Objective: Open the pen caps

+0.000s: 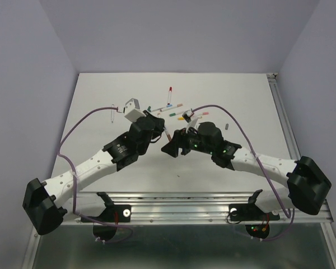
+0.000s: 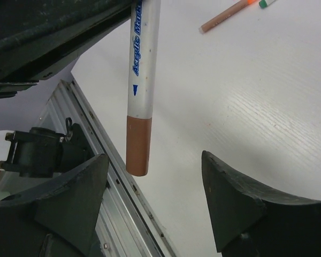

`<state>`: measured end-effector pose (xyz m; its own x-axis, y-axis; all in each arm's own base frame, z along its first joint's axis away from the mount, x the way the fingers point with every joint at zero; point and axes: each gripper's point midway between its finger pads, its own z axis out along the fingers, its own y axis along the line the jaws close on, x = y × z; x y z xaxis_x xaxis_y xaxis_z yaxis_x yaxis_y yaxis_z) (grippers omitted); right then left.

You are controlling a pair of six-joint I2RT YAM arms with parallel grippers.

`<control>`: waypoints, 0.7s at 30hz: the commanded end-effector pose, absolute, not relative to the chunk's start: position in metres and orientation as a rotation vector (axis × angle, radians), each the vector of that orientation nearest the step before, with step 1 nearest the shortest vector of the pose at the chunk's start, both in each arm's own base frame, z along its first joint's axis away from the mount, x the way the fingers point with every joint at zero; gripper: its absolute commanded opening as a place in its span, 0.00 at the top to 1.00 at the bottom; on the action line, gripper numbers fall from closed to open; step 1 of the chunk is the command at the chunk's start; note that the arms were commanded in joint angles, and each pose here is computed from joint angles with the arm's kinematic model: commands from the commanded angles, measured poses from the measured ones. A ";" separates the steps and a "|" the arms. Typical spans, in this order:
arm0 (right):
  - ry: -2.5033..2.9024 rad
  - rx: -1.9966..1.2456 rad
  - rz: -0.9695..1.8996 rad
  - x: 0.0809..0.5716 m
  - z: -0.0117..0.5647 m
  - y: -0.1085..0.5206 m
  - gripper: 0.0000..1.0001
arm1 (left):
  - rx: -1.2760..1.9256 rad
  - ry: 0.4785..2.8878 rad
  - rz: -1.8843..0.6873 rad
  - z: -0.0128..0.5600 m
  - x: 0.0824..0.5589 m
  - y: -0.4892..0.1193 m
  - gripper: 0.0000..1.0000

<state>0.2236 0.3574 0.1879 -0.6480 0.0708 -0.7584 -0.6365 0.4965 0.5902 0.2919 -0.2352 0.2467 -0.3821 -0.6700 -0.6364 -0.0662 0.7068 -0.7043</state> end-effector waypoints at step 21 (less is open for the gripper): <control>1.932 -0.432 1.241 0.237 0.237 0.379 0.72 | -0.626 1.772 -0.721 0.271 0.299 -0.232 1.00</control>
